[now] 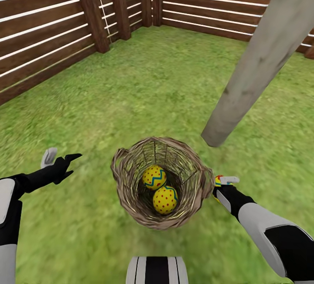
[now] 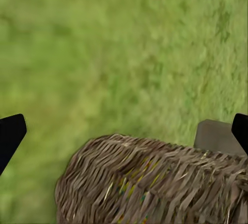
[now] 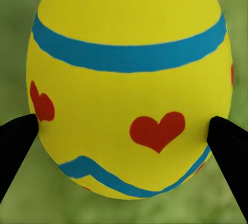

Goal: Take the three Easter eggs out of the wicker basket on the lawn in the garden, then place them on the lawn next to a single tree (choose any tree) so that all three eggs are next to the same tree and none are left in the basket.

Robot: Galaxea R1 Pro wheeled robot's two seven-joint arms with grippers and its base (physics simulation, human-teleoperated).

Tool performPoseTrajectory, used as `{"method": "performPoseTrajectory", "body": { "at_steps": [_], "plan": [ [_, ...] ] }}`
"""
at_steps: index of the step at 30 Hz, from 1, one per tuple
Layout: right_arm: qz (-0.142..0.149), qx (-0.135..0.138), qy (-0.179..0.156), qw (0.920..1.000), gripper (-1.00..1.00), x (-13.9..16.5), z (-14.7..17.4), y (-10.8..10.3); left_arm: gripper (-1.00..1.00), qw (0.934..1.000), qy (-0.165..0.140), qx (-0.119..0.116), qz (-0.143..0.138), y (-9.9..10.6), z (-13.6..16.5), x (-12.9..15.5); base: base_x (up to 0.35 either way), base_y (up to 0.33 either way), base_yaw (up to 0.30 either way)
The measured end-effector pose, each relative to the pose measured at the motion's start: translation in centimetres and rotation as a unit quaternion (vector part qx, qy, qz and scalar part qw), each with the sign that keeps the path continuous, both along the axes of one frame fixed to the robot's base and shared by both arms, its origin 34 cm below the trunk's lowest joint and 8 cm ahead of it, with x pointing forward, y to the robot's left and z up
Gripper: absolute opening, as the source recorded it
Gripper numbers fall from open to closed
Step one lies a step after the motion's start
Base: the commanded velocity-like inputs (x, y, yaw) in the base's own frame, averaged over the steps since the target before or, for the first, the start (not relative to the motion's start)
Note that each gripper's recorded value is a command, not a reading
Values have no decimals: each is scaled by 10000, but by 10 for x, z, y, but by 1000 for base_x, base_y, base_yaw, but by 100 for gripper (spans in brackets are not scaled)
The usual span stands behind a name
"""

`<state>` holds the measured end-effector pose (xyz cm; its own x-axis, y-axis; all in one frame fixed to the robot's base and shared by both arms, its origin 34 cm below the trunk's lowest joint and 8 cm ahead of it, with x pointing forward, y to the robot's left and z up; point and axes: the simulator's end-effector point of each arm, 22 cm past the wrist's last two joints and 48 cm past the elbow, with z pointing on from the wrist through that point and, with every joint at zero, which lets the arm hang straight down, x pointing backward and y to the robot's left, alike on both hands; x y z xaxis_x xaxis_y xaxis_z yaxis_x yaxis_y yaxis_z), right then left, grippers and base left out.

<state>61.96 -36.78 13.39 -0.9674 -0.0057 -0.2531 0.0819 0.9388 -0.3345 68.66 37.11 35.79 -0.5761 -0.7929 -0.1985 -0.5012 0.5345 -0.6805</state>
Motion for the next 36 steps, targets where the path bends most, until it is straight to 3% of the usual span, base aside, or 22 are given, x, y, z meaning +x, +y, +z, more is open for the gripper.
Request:
{"method": "performPoseTrajectory", "body": {
  "at_steps": [25,26,28,36],
  "plan": [
    [124,-94,91,9998,-100,-2,-7,-1,100,9999,31,-37,108,7,-8,-3,0,0,0],
    [119,-93,90,9998,100,-2,-7,-1,100,9999,31,-38,106,6,-8,-3,0,0,0],
    [-1,-43,132,9999,100,-9,-11,-2,100,9999,33,-40,101,6,-9,-2,0,0,0],
    [-10,-42,127,9999,100,-9,-11,-3,100,9999,46,-35,107,6,-10,-3,0,0,0]
  ]
}}
